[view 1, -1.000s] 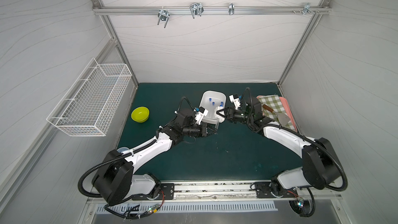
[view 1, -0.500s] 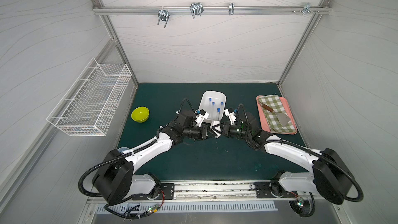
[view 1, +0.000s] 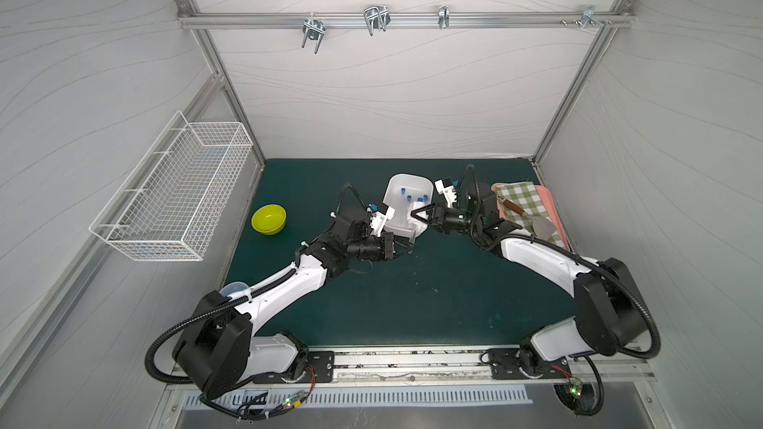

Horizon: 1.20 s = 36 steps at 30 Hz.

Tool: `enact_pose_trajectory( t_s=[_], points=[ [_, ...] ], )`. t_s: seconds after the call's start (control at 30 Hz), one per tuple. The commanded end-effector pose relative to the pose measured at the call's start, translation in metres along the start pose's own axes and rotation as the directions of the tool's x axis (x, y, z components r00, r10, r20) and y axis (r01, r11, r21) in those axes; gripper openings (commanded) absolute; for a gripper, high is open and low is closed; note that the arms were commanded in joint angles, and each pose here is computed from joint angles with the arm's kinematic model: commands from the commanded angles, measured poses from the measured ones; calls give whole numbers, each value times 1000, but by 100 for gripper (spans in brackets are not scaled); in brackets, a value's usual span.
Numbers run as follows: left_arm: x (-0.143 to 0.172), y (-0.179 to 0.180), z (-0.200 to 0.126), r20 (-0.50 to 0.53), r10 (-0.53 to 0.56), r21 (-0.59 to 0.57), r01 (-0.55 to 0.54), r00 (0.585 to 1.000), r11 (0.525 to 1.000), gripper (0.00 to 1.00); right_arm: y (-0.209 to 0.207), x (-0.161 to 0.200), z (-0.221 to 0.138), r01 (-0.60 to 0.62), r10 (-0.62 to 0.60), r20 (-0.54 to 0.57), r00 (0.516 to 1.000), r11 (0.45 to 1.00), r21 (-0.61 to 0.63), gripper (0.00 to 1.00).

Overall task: Wipe the exteriors of test tubes
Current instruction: Wipe the dirt from the test tube.

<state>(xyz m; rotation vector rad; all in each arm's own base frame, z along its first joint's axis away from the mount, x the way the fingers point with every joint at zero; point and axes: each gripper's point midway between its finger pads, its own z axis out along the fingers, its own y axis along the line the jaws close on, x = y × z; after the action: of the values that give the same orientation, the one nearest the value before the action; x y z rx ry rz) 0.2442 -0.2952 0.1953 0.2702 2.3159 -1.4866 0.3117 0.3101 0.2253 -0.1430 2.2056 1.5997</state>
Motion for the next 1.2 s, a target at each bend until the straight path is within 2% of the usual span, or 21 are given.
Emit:
enact_pose_trajectory(
  t_s=[0.0, 0.17, 0.5, 0.73, 0.87, 1.17],
  points=[
    [2, -21, -6, -10, 45, 70, -44, 999, 997, 10, -15, -22, -3, 15, -18, 62, 998, 998, 53, 25],
    [2, -20, -6, -8, 48, 64, -47, 999, 997, 10, -15, -10, -1, -10, 8, 41, 999, 999, 34, 25],
    [-9, -19, -6, 11, 43, 65, -43, 999, 997, 10, 8, 69, 4, -2, 5, -53, 999, 999, 48, 25],
    [-12, -16, -7, 11, 35, 60, -36, 999, 998, 10, -1, 91, 3, -37, 42, -73, 996, 997, 63, 25],
    [-12, -18, -8, 9, 37, 66, -37, 999, 997, 10, -3, 82, 5, -18, 24, -69, 997, 997, 75, 25],
    [-2, -15, -13, 2, 18, 62, -18, 1000, 998, 10, -19, -3, 12, -17, 17, -1, 1000, 999, 40, 25]
  ],
)
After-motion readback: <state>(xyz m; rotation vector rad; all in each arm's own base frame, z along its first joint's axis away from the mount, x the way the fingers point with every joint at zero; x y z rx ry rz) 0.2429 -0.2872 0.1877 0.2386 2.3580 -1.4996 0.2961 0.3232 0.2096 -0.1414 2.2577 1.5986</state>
